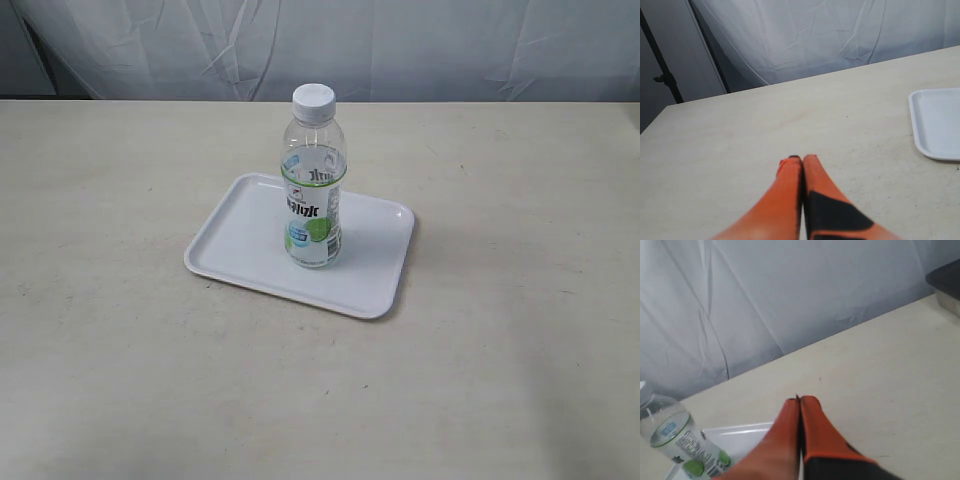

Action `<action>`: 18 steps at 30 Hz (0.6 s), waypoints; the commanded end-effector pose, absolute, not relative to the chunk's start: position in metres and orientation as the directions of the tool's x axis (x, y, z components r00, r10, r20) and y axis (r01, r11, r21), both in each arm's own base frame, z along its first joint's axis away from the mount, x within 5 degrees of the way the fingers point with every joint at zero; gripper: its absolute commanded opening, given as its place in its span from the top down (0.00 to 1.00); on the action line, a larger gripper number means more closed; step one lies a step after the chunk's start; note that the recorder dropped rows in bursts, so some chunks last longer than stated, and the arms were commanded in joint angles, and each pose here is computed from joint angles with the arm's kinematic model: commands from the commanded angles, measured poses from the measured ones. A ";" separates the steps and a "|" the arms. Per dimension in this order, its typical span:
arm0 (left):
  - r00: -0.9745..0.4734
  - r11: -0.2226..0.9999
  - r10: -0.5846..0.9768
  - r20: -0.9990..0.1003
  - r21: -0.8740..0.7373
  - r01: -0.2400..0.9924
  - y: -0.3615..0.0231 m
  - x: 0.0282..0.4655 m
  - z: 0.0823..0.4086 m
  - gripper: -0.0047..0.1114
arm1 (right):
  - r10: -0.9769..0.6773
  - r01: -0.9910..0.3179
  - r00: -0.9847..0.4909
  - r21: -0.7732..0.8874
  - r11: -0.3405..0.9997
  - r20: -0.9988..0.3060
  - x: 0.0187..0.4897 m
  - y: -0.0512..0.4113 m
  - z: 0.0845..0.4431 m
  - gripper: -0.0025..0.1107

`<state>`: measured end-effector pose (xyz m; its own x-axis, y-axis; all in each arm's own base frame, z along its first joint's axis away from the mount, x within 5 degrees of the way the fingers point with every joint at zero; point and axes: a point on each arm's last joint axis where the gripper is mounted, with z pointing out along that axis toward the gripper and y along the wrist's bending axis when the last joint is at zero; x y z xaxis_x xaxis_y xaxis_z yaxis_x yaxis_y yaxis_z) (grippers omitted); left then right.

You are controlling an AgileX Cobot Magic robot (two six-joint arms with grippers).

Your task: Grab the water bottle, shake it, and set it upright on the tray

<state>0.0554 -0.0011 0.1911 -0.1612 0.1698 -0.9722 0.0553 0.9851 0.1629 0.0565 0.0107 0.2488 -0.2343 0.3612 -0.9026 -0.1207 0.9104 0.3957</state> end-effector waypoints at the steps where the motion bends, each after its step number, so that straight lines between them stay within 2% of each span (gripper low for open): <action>1: -0.152 0.986 0.163 -0.975 0.157 0.054 -0.001 0.055 0.191 0.96 | 0.455 -0.043 -0.158 0.467 0.883 -0.876 0.051 0.006 0.229 0.98; 8: -0.152 0.986 0.163 -0.975 0.157 0.054 -0.001 0.055 0.191 0.96 | 0.486 0.042 -0.108 0.485 0.874 -0.867 0.053 0.001 0.210 0.98; 18: -0.152 0.986 0.163 -0.975 0.157 0.054 -0.001 0.055 0.191 0.96 | 0.492 0.052 -0.125 0.489 0.871 -0.862 0.054 0.001 0.203 0.98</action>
<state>0.0554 -0.0011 0.1911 -0.1612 0.1698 -0.9722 0.0553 0.9851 0.1629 0.0540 0.0012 0.2028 -0.1387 0.4947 -0.8579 0.0558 0.8688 0.4920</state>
